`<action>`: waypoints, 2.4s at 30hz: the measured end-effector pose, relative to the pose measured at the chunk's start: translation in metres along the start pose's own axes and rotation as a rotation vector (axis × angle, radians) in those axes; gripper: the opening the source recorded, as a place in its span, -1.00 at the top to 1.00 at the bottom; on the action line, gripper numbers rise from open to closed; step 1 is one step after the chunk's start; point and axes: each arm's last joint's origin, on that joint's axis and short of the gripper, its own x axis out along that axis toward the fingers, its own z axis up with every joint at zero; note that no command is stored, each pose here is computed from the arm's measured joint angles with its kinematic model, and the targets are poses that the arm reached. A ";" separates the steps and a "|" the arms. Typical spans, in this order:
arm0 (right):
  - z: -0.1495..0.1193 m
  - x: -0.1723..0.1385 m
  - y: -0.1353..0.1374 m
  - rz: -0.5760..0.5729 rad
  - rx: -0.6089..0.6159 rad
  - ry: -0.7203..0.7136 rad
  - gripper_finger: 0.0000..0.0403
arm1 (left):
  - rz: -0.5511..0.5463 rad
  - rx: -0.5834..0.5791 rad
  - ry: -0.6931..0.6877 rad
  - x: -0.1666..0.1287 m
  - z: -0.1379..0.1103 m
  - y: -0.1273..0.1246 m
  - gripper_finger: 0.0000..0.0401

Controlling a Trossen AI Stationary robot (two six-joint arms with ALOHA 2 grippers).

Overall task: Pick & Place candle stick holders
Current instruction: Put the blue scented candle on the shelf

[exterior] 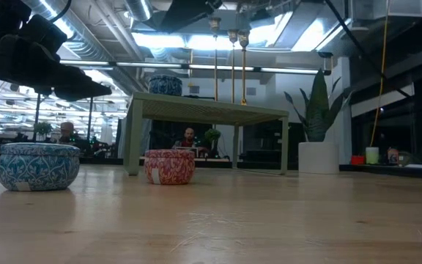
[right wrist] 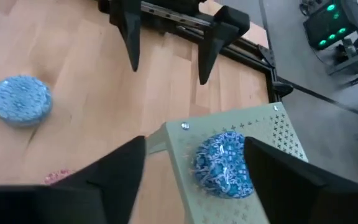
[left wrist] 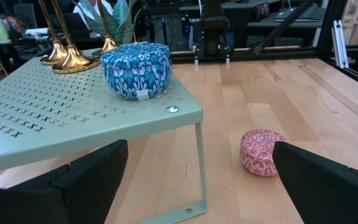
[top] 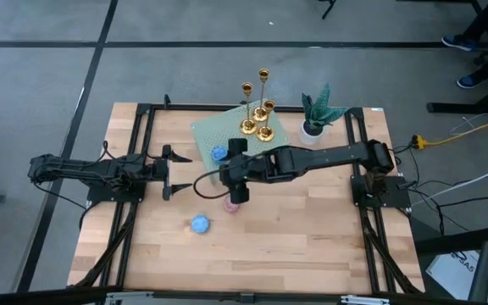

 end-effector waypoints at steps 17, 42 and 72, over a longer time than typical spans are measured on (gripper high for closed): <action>-0.029 0.025 0.013 0.059 -0.038 0.061 0.93 | 0.000 0.000 0.000 0.000 0.000 0.000 -1.00; -0.052 0.062 -0.053 -0.060 0.142 0.003 0.99 | 0.000 0.000 0.000 0.000 0.000 0.000 -0.99; -0.058 0.068 -0.021 0.025 0.147 0.049 0.99 | 0.000 0.000 0.000 0.000 0.000 0.000 -0.99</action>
